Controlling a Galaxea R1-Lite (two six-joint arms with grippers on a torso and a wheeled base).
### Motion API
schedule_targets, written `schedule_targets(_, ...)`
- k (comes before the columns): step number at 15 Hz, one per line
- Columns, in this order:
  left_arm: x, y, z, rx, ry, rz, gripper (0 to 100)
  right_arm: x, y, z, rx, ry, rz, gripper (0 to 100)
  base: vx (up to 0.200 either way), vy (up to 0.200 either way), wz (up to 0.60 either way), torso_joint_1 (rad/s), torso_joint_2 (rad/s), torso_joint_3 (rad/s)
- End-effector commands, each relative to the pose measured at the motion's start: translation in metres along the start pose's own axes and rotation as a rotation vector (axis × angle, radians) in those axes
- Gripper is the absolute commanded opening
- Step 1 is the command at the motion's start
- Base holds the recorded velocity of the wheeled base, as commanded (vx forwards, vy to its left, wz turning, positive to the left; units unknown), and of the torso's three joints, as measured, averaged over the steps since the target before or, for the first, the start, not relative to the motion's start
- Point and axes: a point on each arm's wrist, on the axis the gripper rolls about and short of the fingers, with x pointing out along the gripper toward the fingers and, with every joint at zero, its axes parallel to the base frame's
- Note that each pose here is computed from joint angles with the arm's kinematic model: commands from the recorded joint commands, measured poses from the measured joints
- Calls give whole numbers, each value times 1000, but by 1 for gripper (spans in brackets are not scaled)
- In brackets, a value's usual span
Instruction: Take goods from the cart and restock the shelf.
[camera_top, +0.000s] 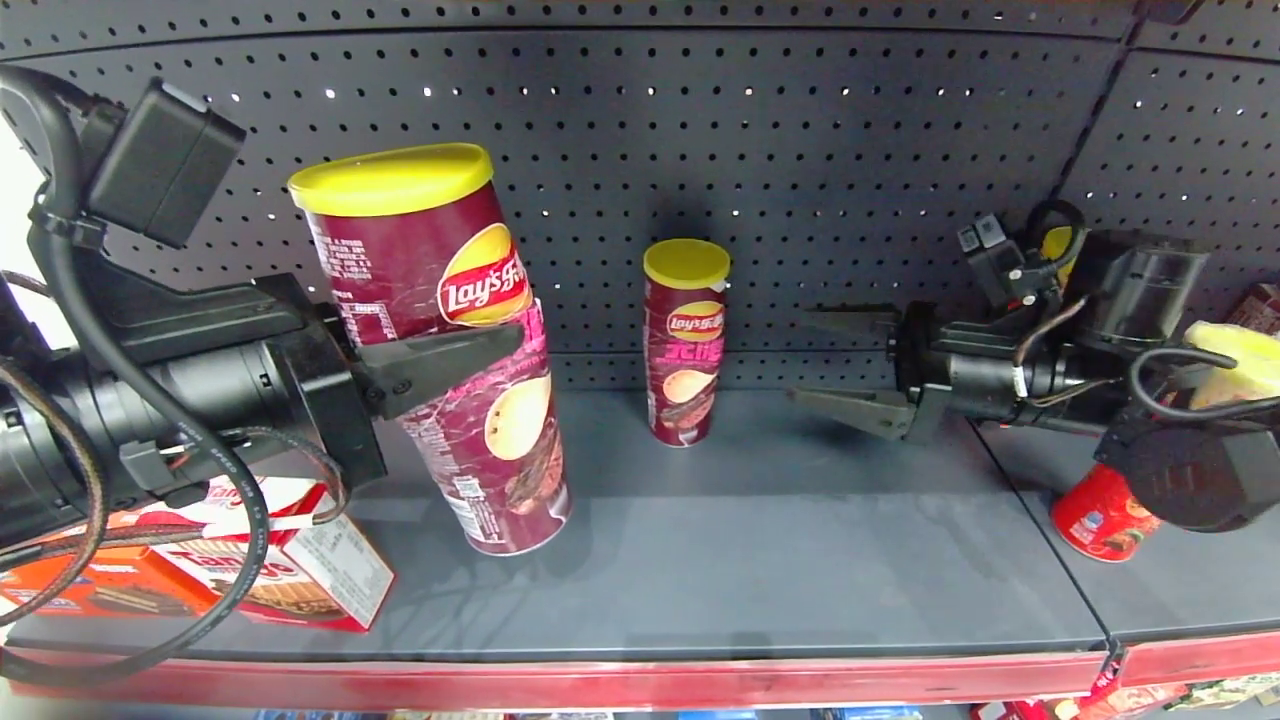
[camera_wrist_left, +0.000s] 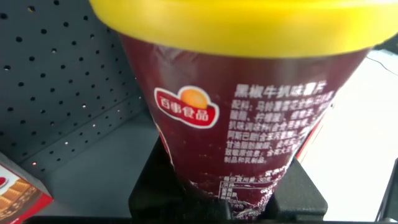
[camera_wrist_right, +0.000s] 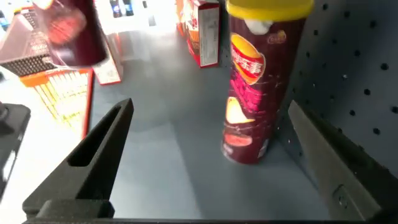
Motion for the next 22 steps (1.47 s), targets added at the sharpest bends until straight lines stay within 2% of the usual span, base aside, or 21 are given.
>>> schedule_targets(1,0,0,2,2,-5,-3,0,16,-19,-25,16,10,20,100,0,0,0,0,0,0)
schedule_targets(5,0,0,6,7,-17,-11,0,35,-36,-40,13,7,27,100,0,0,0,0,0,0)
schedule_targets(8,0,-1,6,-25,-21,-13,0,47,-48,-52,15,5,30,100,0,0,0,0,0,0)
schedule_targets(9,-1,0,7,-25,-22,-12,0,50,-51,-56,19,8,30,100,0,0,0,0,0,0)
schedule_targets(11,-1,0,7,-26,-22,-10,0,52,-52,-58,22,9,34,100,0,0,0,0,0,0)
schedule_targets(12,-3,-1,6,-49,-22,-10,0,71,-47,-67,30,7,74,100,0,0,0,0,0,0)
schedule_targets(13,-2,-1,6,-54,-22,-10,0,79,-44,-72,36,9,88,100,0,0,0,0,0,0)
schedule_targets(19,-1,0,6,-55,-20,-10,0,96,-33,-79,48,9,130,100,0,0,0,0,0,0)
schedule_targets(22,-1,0,5,-56,-16,-10,0,95,-35,-78,46,16,91,100,0,0,0,0,0,0)
